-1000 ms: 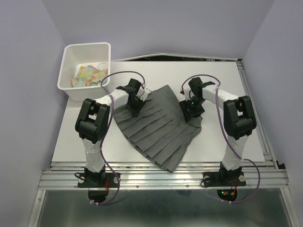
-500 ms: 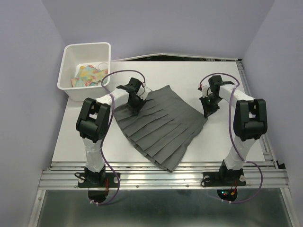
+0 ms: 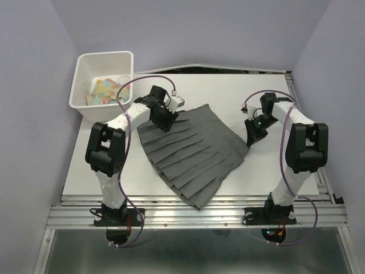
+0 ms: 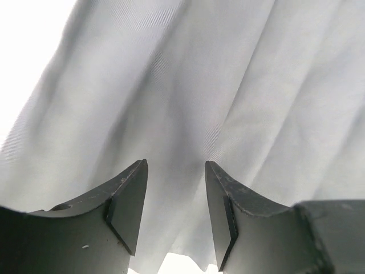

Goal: Fold and stack the skirts
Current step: Flatten the skirt out

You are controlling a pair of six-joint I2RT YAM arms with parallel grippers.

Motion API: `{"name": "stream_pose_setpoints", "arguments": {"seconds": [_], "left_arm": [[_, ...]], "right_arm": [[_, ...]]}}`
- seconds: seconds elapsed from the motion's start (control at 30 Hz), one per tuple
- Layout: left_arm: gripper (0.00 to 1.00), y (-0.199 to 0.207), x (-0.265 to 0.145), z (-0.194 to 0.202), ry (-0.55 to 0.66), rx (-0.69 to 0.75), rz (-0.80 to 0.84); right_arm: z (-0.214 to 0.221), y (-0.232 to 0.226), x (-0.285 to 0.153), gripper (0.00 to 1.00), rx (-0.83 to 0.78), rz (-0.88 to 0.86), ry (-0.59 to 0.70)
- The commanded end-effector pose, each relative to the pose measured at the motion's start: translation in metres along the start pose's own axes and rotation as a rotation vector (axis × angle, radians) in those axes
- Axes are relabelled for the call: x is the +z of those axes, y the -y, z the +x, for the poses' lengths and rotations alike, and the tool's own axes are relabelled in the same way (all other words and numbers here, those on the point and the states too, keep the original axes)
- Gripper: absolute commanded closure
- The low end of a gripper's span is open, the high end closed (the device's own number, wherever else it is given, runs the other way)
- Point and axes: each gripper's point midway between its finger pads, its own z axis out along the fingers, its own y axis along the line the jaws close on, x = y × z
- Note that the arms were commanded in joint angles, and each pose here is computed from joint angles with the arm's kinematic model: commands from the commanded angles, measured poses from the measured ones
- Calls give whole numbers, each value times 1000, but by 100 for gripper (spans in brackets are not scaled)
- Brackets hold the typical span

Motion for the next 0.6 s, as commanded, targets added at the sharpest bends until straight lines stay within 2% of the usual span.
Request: {"name": "stream_pose_setpoints", "arguments": {"seconds": [0.0,0.07,0.2,0.3,0.4,0.57], "left_arm": [[43,-1,-45,-54,170,57,26],[43,5,-44,-55,171,56,71],[43,13,-33,-43,127,33,120],[43,14,-22,-29,91,10,114],[43,15,-12,-21,58,-3,128],[43,21,9,-15,17,-6,149]], "right_arm": [[26,-56,-31,93,-76,-254,-55],[19,-55,-28,87,-37,-248,-45],[-35,-42,-30,68,-60,-195,143],[-65,-43,-27,67,-73,-220,209],[-78,-50,-13,68,-95,-253,194],[-60,-53,20,70,-108,-249,131]]}}
